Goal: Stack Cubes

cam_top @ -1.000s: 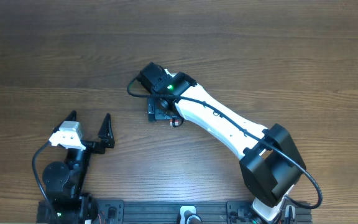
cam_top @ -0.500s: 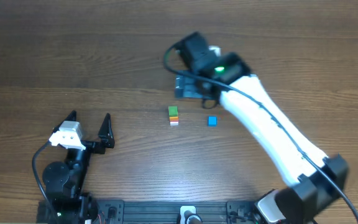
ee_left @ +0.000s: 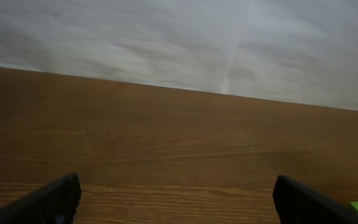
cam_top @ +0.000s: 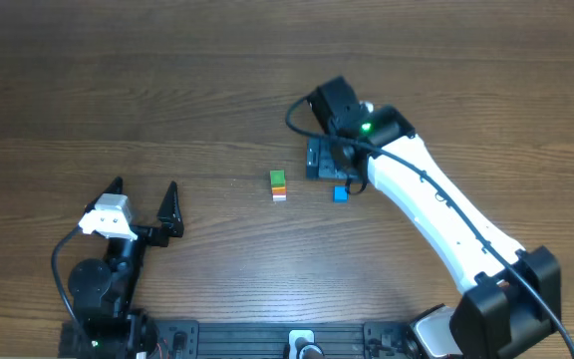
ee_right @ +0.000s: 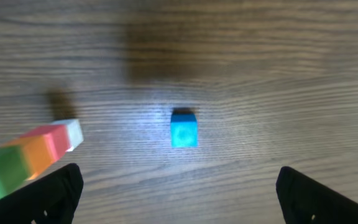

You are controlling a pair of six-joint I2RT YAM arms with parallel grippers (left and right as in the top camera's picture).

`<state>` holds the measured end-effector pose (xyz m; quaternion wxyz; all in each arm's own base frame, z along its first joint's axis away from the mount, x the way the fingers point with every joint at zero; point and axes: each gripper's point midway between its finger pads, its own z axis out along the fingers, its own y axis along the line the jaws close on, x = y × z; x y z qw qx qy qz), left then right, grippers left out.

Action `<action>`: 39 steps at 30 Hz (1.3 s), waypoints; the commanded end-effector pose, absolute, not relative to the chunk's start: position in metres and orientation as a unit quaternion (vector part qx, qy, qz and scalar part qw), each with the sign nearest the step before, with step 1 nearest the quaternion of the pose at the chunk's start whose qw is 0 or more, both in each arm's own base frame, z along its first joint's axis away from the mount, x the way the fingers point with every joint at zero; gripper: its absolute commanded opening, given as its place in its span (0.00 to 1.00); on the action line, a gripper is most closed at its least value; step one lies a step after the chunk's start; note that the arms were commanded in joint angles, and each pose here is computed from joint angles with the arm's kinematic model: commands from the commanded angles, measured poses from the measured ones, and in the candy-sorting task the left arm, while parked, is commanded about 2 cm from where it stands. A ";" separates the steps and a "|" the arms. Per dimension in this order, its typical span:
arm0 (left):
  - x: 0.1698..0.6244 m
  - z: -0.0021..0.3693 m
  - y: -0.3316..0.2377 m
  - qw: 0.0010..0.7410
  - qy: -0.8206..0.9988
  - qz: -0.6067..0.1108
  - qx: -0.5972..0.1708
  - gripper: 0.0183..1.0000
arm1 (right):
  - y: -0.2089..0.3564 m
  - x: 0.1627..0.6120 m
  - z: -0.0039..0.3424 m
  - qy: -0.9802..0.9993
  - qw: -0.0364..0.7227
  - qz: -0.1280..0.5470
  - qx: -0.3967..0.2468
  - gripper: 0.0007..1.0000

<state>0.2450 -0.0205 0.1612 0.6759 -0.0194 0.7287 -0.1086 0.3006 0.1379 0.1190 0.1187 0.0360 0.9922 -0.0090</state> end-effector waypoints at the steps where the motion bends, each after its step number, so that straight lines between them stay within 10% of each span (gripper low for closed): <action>1: 0.245 0.160 -0.021 0.677 0.728 -0.106 -0.012 1.00 | 0.129 0.289 0.085 0.994 0.097 -0.013 0.038 0.99; 39: 0.245 0.160 -0.021 0.677 0.728 -0.106 -0.012 1.00 | 0.131 0.283 0.002 0.998 0.061 -0.020 0.026 0.68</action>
